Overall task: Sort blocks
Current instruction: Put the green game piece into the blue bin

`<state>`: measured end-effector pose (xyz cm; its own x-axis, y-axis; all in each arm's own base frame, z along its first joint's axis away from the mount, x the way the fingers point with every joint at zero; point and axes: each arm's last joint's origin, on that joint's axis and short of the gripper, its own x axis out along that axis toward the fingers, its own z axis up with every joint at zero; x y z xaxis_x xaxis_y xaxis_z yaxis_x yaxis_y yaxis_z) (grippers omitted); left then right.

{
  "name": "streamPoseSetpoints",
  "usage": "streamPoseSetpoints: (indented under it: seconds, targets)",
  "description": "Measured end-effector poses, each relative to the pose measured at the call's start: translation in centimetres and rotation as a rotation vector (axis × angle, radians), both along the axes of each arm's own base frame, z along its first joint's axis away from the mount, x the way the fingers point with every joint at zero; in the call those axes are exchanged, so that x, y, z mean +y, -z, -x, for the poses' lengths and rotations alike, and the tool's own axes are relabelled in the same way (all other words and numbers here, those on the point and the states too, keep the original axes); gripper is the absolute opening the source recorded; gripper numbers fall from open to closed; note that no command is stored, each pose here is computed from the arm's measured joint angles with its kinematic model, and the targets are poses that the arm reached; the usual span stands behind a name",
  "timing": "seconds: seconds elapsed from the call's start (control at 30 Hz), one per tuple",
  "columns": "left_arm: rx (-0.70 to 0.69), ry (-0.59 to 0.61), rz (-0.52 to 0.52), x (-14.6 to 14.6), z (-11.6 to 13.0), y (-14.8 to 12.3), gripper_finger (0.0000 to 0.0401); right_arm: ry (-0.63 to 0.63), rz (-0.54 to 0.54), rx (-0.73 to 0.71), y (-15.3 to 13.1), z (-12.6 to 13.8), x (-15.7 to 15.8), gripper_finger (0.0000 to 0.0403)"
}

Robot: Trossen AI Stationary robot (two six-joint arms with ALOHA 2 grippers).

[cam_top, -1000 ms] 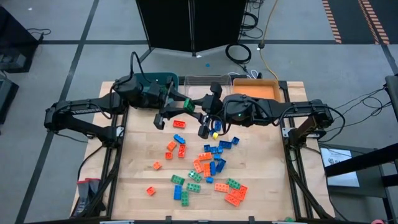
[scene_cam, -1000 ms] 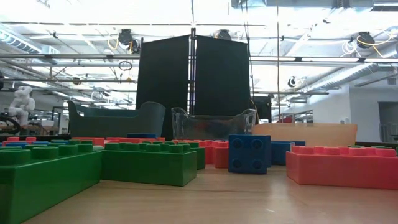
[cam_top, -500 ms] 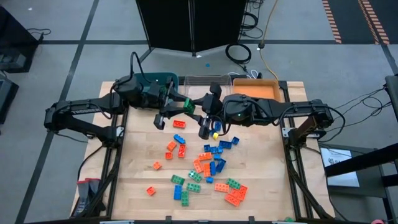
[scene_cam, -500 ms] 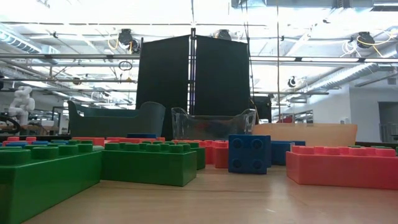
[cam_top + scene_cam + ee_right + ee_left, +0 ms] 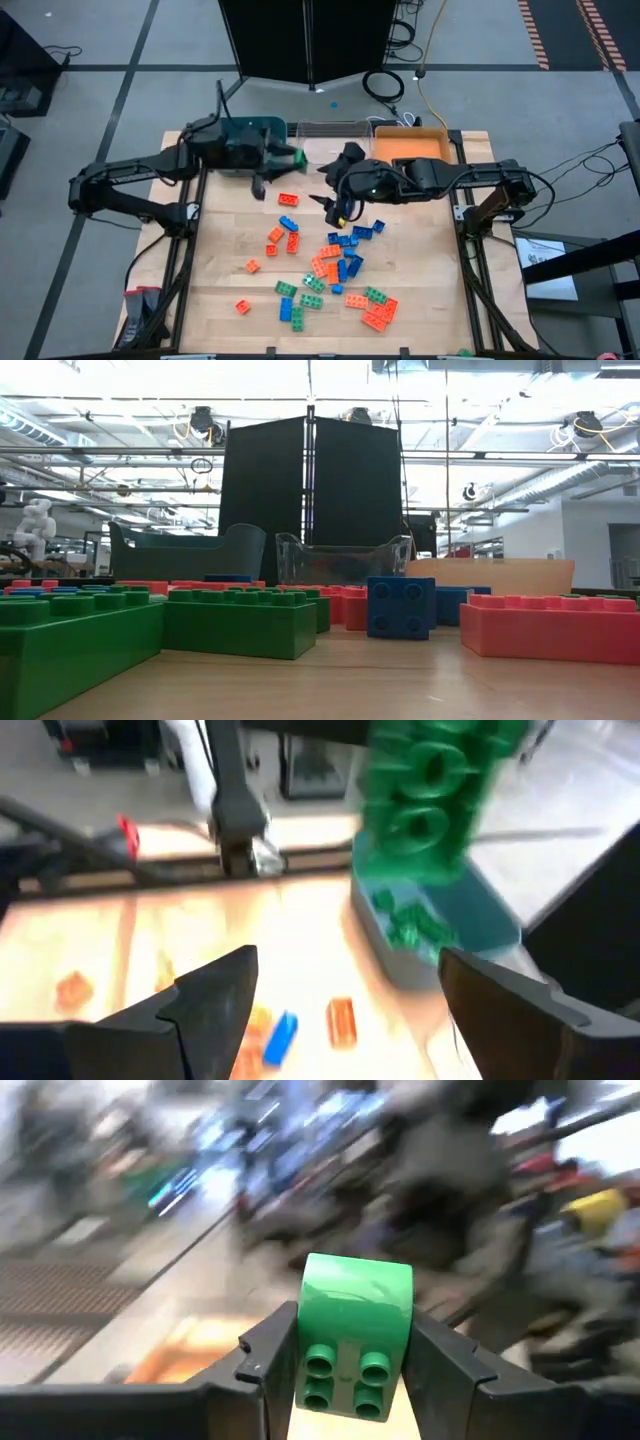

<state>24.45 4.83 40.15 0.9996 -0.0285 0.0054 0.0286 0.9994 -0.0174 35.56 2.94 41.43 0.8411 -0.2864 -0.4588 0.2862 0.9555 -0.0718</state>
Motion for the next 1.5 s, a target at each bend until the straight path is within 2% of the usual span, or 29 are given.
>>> streamPoseSetpoints:
  seconds: [0.1,0.2,0.33,0.53,0.63,0.73,0.93,1.13,1.27,1.5]
  targets:
    - [0.17,-0.192,0.034,1.4,1.0,1.4,0.0149,0.018,-0.02,0.073,0.7,0.4,-0.1,0.0301]
    - [0.341,-0.455,0.096,3.2,2.0,3.1,0.0149,0.033,-0.036,0.112,1.0,0.7,-0.1,0.0298]
    - [0.478,-0.766,0.172,6.1,3.7,5.8,0.0149,0.035,-0.037,0.122,1.1,0.7,-0.1,0.0297]
    - [0.568,-1.033,0.361,10.4,6.8,10.6,0.0149,0.042,-0.037,0.122,1.1,0.7,-0.3,0.0297]
    - [0.616,-1.14,0.504,11.7,8.8,13.4,0.0149,0.043,-0.036,0.123,1.1,0.7,-0.3,0.0297]
    - [0.606,-1.246,0.618,12.4,10.4,15.4,0.0149,0.043,-0.036,0.123,1.1,0.7,-0.4,0.0297]
    - [0.642,-1.344,0.684,12.8,12.1,17.6,0.0149,0.043,-0.036,0.124,1.1,0.7,-0.4,0.0297]
    - [0.639,-1.372,0.671,12.9,12.2,17.8,0.0152,0.044,-0.036,0.124,1.1,0.7,-0.4,0.0297]
    - [0.648,-1.421,0.648,12.9,12.4,17.8,0.0171,0.044,-0.036,0.124,1.1,0.7,-0.4,0.0297]
    - [0.678,-1.407,0.623,12.9,12.4,17.9,0.0196,0.044,-0.036,0.124,1.1,0.7,-0.4,0.0297]
